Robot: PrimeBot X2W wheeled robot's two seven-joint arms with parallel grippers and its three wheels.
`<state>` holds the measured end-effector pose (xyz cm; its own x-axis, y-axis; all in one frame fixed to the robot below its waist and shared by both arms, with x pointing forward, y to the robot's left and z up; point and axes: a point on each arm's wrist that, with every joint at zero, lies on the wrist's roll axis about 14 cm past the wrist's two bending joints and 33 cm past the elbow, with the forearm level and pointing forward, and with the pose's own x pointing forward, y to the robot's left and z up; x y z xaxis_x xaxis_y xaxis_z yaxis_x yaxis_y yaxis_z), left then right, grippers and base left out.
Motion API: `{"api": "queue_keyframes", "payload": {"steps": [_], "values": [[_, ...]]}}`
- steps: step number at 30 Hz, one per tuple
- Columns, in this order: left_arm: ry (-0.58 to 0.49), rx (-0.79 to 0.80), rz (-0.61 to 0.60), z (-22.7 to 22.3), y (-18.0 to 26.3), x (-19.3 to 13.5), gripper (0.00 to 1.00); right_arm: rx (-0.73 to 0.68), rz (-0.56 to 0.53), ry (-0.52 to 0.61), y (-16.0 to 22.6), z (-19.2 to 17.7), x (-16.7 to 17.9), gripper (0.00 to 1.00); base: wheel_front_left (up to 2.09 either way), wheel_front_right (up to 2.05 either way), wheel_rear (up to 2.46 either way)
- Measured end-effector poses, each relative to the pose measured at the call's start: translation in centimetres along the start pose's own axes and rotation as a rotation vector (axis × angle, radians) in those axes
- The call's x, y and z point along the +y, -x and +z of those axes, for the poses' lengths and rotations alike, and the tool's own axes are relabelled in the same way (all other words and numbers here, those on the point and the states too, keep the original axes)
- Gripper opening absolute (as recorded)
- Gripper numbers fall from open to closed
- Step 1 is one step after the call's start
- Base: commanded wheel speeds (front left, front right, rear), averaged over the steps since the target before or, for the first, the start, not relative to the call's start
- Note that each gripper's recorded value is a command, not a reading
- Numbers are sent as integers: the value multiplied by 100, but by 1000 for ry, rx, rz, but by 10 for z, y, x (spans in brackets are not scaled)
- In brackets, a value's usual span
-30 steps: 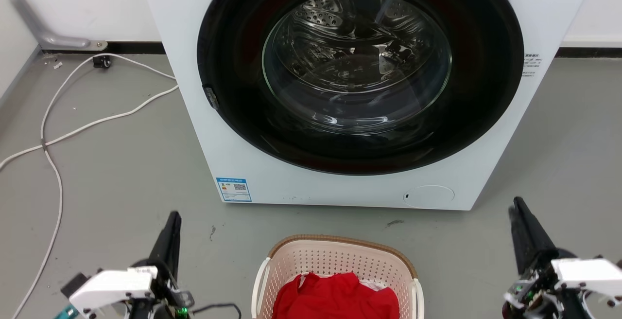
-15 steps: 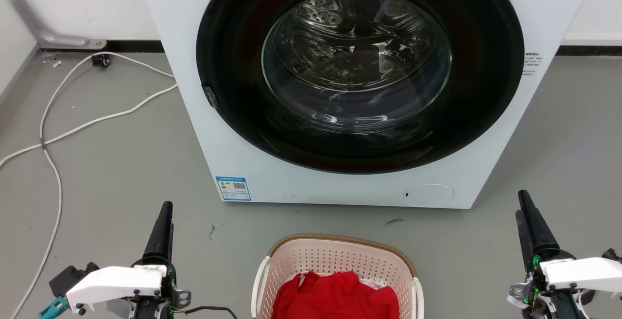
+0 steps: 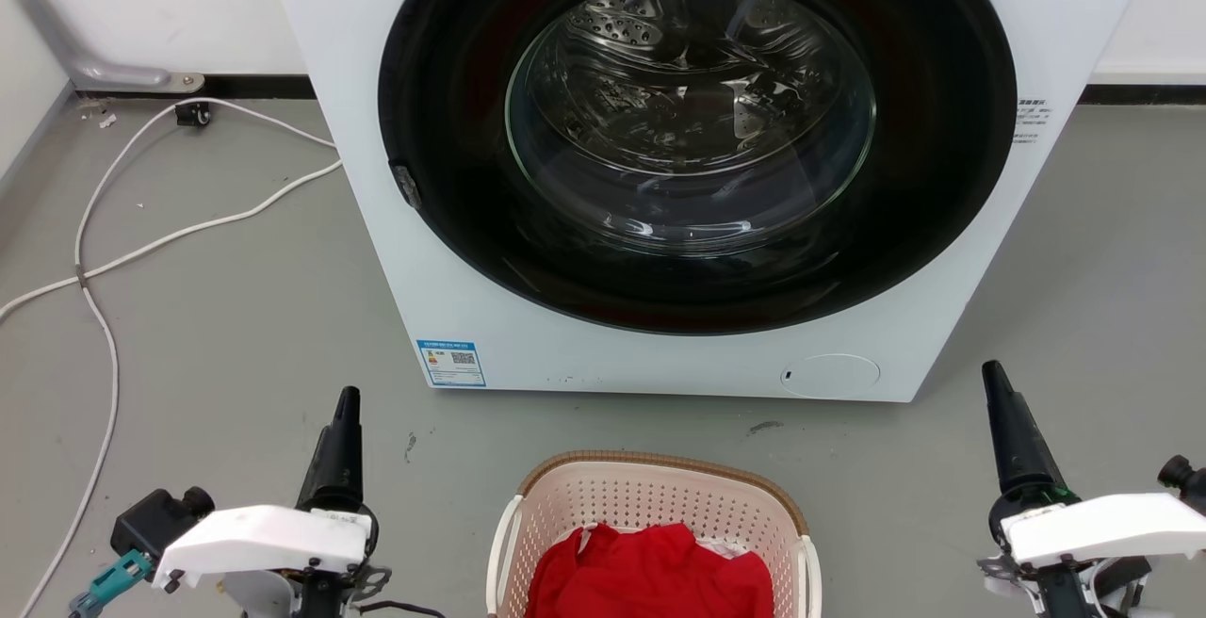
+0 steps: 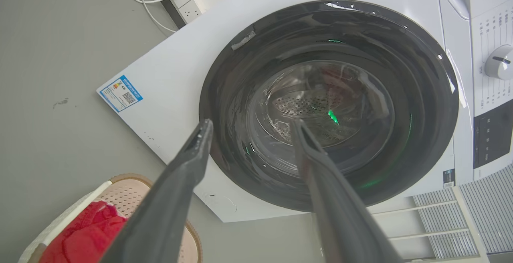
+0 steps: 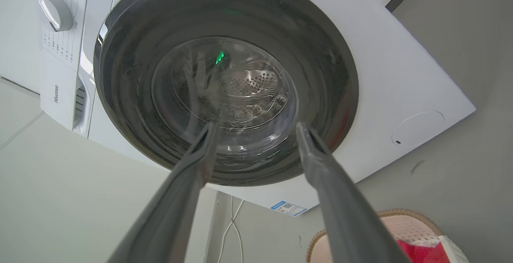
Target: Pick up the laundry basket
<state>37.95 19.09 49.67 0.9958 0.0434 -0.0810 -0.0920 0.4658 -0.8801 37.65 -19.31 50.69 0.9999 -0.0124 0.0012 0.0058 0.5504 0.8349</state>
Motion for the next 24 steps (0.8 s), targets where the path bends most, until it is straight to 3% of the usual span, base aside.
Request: {"api": "queue_keyframes", "payload": {"steps": [24], "values": [[-342, -54, -22, 0, 6, -12, 100, -12, 61, 400, 6, -5, 14, 100, 0, 0, 0]]}}
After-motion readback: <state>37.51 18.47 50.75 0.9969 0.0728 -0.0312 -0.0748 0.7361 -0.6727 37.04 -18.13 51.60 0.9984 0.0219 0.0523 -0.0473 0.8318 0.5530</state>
